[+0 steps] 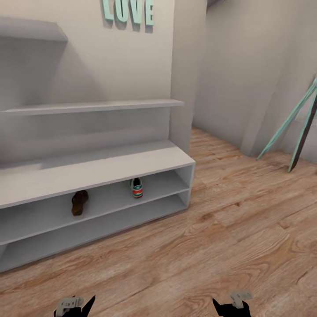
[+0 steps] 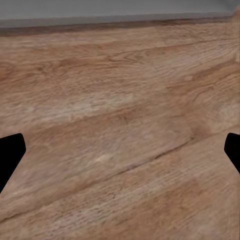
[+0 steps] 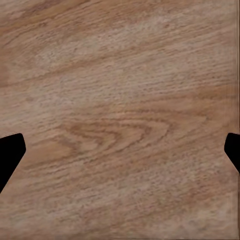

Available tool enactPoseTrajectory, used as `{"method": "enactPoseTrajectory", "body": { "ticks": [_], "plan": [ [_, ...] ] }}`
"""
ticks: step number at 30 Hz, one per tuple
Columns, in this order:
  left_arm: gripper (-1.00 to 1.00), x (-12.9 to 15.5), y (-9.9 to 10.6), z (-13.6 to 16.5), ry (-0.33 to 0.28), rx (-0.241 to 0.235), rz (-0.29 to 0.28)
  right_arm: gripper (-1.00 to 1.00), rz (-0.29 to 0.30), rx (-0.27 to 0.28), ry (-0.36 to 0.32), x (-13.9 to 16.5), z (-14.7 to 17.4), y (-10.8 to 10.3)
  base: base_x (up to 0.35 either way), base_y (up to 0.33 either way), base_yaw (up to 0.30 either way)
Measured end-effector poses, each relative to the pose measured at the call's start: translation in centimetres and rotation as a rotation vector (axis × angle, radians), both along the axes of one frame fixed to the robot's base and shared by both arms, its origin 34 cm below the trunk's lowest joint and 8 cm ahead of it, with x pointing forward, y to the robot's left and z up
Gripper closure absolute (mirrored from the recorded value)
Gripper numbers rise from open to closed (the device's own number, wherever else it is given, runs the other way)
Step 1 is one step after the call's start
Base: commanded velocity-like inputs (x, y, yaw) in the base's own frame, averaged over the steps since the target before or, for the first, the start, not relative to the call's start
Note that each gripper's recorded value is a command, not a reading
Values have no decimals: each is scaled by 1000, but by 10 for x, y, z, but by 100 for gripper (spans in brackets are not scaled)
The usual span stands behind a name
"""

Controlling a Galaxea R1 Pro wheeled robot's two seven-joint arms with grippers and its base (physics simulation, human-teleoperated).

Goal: Pick up the two gym shoes and the two sandals from the corridor floor and place them onto the hallstand (shoe rack) in the corridor, making sure they are on the rack and not on the floor. Arrange them so the two gym shoes are next to each other and the two sandals are next to each other.

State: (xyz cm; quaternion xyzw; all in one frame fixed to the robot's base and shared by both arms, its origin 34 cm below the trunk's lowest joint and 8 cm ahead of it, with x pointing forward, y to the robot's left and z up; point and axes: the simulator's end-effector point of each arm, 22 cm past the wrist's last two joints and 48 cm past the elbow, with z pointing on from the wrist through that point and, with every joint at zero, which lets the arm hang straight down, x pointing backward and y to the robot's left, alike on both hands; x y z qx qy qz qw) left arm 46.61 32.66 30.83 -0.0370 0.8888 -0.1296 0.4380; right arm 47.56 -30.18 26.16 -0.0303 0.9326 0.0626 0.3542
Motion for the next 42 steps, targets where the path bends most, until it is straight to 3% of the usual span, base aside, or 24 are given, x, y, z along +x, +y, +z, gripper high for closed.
{"method": "enactPoseTrajectory", "body": {
  "ticks": [12, 42],
  "plan": [
    [-100, 1, 7, -18, -49, 35, 16, -100, -2, 2, -13, -3, -22, 1, 0, 0, -248],
    [-100, 8, 7, -7, -80, 38, 17, -100, -5, 2, -41, 5, -12, 0, 0, 0, -258]
  ]
}}
